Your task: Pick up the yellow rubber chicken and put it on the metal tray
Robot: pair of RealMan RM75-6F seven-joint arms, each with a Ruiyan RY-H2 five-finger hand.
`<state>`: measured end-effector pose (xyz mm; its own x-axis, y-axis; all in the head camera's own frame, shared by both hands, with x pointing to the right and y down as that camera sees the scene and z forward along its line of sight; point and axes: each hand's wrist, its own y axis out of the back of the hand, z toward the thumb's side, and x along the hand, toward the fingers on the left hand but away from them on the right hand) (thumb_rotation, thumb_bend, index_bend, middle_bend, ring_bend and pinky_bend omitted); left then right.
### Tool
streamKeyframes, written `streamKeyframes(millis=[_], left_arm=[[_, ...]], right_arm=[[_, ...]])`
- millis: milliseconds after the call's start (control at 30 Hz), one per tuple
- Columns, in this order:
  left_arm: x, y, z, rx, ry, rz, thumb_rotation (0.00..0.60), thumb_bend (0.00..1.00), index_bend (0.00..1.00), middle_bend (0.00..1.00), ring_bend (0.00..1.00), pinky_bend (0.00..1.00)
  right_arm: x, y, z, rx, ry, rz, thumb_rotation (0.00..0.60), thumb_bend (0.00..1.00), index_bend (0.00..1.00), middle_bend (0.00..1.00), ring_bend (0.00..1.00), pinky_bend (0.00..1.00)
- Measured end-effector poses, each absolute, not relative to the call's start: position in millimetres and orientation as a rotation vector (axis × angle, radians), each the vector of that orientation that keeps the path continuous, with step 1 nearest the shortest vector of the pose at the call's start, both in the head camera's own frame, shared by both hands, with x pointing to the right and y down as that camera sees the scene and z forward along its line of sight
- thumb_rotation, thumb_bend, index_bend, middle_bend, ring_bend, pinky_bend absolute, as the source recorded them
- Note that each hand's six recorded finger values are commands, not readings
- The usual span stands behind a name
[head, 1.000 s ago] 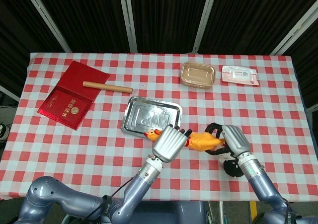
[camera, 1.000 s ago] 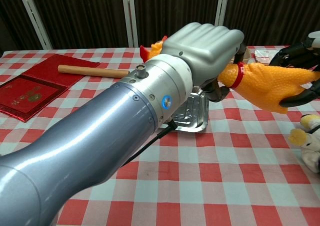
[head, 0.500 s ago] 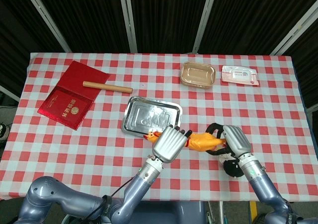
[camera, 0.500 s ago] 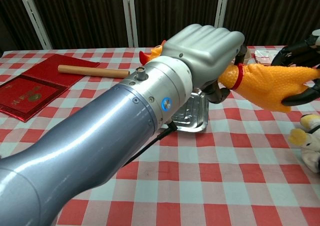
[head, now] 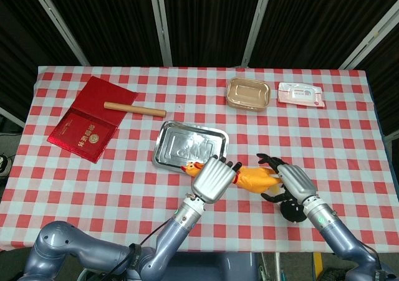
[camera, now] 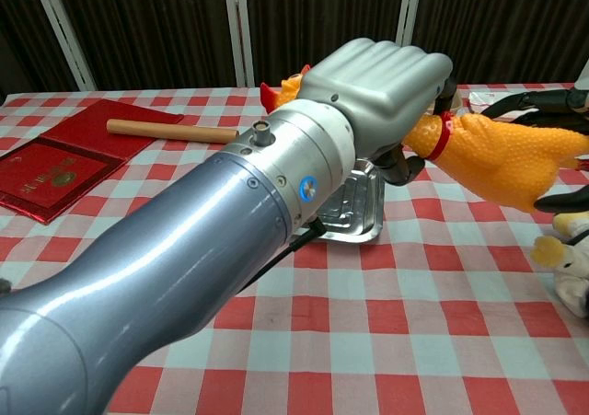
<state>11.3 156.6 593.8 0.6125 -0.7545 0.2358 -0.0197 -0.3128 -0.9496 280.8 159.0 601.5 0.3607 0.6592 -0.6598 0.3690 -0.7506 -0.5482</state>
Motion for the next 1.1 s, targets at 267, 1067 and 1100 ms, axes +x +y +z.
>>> streamKeyframes(millis=[267, 1067, 1100], left_arm=[[12.1, 156.9, 595.3, -1.750, 0.635, -0.841, 0.600, 0.58, 0.60, 0.62, 0.56, 0.66], [14.7, 161.6, 595.0, -1.775, 0.622, -0.837, 0.600, 0.58, 0.60, 0.62, 0.56, 0.66], [14.7, 161.8, 595.1, -1.776, 0.621, -0.837, 0.600, 0.58, 0.60, 0.62, 0.56, 0.66]], right_arm=[[284.7, 158.7, 601.0, -2.325, -0.905, 1.338, 0.600, 0.23, 0.08, 0.18, 0.13, 0.24], [283.8, 145.8, 606.1, -2.279, -1.035, 1.281, 0.600, 1.00, 1.00, 0.91, 0.99, 1.00], [283.7, 145.9, 606.3, -2.277, -1.034, 1.282, 0.600, 1.00, 1.00, 0.92, 1.00, 1.00]])
